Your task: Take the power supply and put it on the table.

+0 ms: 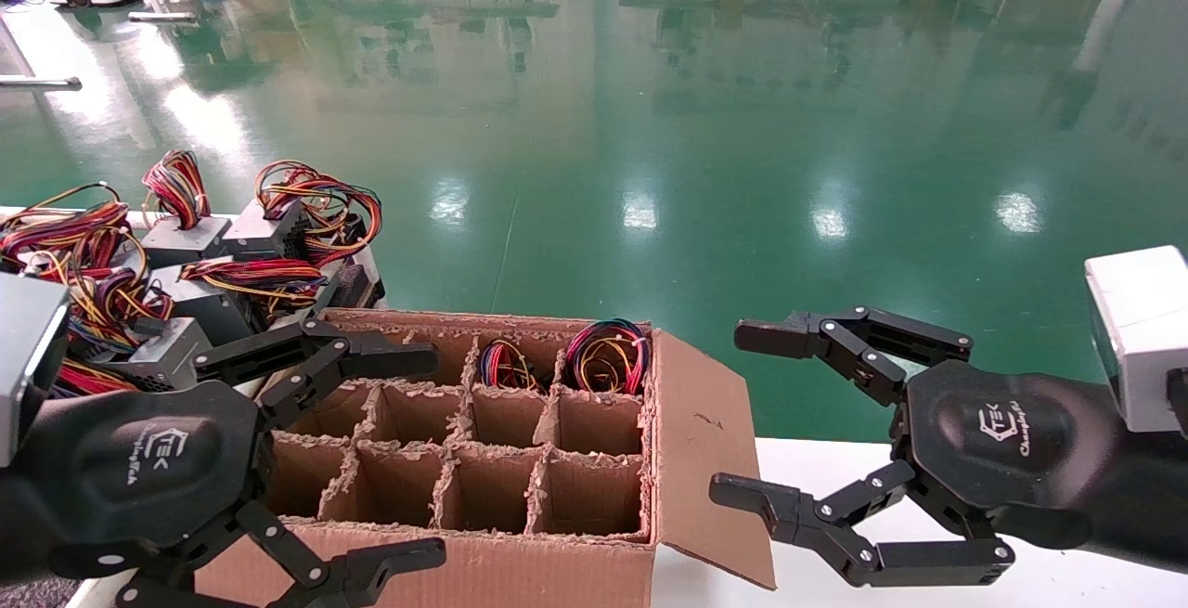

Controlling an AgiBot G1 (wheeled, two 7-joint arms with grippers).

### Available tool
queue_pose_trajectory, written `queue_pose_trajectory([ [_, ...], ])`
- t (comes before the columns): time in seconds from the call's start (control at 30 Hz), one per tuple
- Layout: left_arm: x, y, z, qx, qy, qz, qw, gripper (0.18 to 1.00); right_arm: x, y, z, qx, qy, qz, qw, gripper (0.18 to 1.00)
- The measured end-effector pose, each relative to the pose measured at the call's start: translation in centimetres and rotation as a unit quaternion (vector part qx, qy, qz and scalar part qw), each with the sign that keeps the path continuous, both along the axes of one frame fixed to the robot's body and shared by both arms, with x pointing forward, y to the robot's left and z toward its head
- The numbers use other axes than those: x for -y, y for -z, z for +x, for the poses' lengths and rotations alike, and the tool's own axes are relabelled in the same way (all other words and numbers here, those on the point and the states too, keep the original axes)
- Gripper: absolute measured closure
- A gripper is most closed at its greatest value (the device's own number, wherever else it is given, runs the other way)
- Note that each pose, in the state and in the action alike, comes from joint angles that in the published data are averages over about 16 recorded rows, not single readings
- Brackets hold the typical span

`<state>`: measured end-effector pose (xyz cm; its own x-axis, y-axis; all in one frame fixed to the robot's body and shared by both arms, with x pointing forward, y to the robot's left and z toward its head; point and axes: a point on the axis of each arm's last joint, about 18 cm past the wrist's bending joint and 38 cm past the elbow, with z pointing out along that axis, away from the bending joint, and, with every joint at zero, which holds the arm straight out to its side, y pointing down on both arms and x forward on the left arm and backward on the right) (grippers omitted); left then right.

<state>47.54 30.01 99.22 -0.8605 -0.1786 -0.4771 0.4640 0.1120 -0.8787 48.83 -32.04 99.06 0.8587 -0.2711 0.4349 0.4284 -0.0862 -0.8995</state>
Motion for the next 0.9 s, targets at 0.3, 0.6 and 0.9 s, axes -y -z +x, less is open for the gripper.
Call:
queue_pose_trajectory([
  [0.3,0.0,0.0,0.0,0.0,0.0,0.0,1.0,0.183,0.0,0.0,0.0,0.0,0.0,0.0,1.0,0.382],
  [0.6,0.0,0.1,0.5,0.0,-0.009,0.001,1.0,0.183,0.0,0.0,0.0,0.0,0.0,0.0,1.0,0.595],
  [0.9,0.0,0.5,3.2,-0.003,-0.039,0.001,0.9992,0.183,0.0,0.0,0.0,0.0,0.0,0.0,1.0,0.788],
])
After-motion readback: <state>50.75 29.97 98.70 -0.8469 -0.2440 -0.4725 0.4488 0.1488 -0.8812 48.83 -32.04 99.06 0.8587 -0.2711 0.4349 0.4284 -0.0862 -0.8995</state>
